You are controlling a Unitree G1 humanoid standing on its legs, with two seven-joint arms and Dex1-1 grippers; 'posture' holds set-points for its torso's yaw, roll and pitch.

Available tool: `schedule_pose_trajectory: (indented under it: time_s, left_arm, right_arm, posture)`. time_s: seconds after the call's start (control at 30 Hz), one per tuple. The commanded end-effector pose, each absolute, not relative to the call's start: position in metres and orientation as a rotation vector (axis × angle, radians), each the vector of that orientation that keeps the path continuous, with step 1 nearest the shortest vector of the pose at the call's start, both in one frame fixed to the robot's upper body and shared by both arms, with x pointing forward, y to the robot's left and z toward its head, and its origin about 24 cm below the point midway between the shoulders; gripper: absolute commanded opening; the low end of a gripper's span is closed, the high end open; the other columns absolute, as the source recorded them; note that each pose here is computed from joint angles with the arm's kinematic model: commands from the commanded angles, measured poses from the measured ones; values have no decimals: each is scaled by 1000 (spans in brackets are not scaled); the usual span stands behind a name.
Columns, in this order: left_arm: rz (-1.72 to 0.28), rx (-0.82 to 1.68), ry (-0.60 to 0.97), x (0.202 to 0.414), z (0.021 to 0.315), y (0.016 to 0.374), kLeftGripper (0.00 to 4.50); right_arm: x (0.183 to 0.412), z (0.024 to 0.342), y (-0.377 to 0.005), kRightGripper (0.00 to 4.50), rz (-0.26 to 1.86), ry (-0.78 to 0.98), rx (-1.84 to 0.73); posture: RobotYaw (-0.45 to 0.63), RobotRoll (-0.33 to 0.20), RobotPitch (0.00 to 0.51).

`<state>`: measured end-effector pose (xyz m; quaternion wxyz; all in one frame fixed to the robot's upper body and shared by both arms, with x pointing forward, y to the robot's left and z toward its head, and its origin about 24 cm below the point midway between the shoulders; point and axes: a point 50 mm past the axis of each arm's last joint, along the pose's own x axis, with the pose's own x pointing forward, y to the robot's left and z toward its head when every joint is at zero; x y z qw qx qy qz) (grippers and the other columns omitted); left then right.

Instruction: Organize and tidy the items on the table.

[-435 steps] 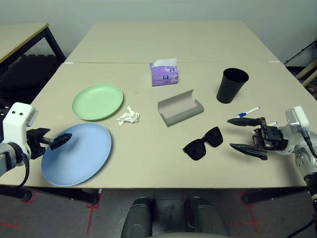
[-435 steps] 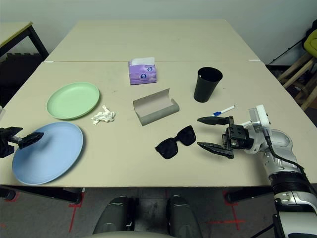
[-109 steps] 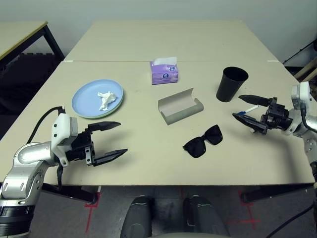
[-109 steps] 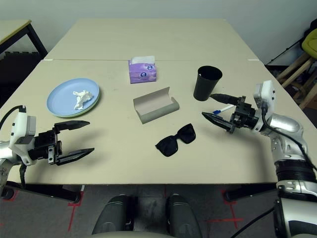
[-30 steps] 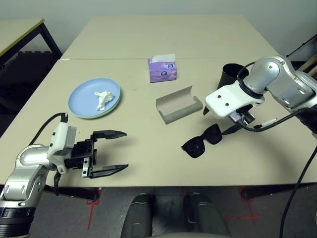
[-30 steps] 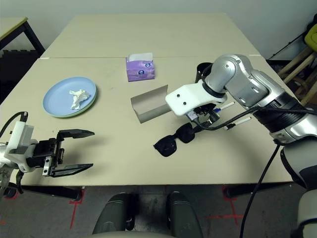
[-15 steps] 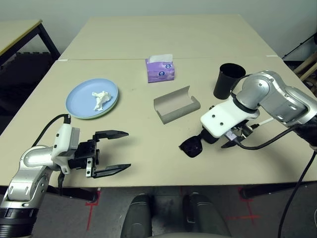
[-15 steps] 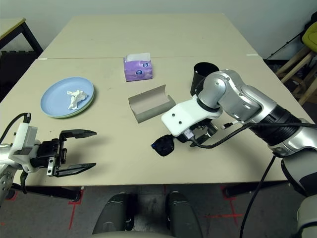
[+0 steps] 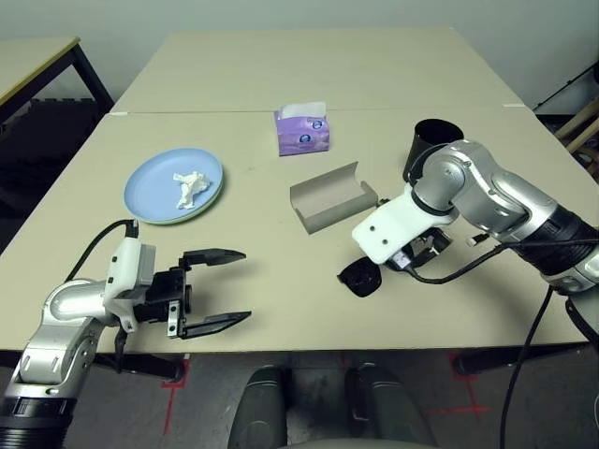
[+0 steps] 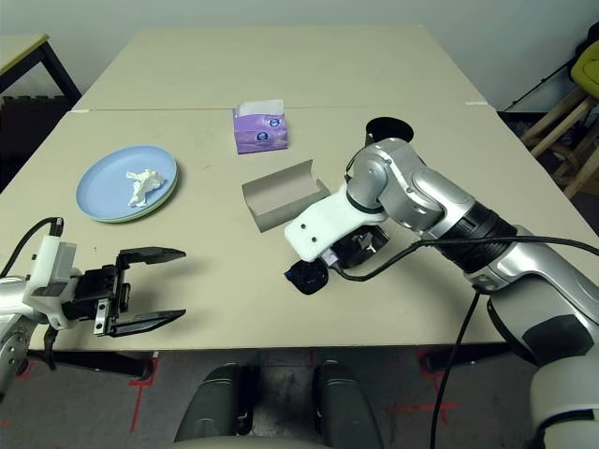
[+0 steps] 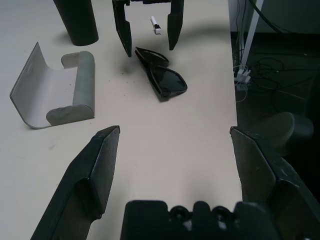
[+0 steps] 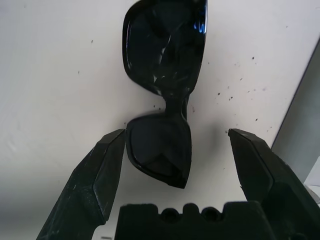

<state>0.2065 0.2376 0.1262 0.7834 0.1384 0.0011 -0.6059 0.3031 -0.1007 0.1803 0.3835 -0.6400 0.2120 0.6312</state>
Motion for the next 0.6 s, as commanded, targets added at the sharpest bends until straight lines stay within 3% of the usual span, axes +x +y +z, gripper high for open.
schedule_pose_trajectory:
  time_s: [0.03,0.6]
  left_arm:
    - [-1328,321,1,204,125,233,4485]
    - [-1330,318,-4,207,124,229,4485]
  right_arm:
    - [301,178,-98,4500,1590,549,-1605]
    - [287,161,-103,4500,1521,573,-1533]
  posture:
    - [101,0,79]
    - [82,0,87]
